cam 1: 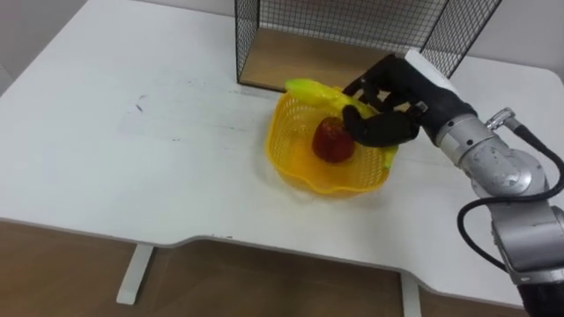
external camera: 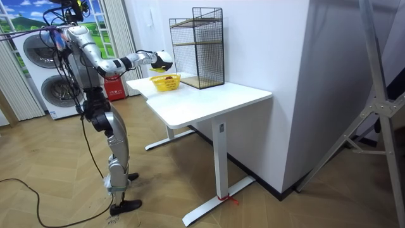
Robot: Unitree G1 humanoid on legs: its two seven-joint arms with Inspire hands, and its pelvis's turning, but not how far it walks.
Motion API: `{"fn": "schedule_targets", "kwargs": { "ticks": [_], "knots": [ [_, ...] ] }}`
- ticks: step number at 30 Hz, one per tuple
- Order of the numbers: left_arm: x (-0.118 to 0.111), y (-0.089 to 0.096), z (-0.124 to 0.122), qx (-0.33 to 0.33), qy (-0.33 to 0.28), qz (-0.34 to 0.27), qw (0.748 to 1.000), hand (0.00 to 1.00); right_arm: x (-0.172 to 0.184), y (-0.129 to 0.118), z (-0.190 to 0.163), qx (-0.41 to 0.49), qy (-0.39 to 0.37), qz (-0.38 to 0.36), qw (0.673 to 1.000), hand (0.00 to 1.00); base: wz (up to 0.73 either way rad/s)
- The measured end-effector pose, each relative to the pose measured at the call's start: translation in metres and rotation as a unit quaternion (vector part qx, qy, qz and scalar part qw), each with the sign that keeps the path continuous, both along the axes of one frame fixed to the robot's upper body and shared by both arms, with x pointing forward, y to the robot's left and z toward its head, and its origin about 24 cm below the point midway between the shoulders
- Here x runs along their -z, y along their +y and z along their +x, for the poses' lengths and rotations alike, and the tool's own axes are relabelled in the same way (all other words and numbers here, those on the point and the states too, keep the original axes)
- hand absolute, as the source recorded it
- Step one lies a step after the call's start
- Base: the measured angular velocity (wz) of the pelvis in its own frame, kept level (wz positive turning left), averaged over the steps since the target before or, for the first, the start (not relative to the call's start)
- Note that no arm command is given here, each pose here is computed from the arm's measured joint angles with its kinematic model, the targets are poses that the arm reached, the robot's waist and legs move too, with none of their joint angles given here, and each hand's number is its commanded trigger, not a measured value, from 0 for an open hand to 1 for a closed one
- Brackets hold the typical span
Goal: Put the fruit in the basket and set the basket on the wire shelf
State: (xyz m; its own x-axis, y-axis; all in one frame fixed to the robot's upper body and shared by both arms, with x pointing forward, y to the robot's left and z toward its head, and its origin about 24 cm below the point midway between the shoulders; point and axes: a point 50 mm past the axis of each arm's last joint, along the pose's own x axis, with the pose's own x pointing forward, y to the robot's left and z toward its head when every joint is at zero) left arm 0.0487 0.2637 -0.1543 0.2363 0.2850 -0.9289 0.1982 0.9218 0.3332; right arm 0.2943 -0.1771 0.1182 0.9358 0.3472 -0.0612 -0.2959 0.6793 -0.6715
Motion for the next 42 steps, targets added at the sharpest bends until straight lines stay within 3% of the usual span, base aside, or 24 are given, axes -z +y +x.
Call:
{"fn": "schedule_targets", "kwargs": {
  "ticks": [35,42],
  "knots": [
    [0.001,-0.002,-0.003,0.000,0.012,0.002,1.000,0.00,0.009,0.006,-0.002,-0.012,0.026,0.010,1.000,0.00,0.01],
    [0.001,0.000,-0.007,-0.068,-0.013,-0.010,0.998,0.00,0.008,-0.008,-0.005,0.033,0.005,0.050,0.998,0.00,0.04]
  ]
}}
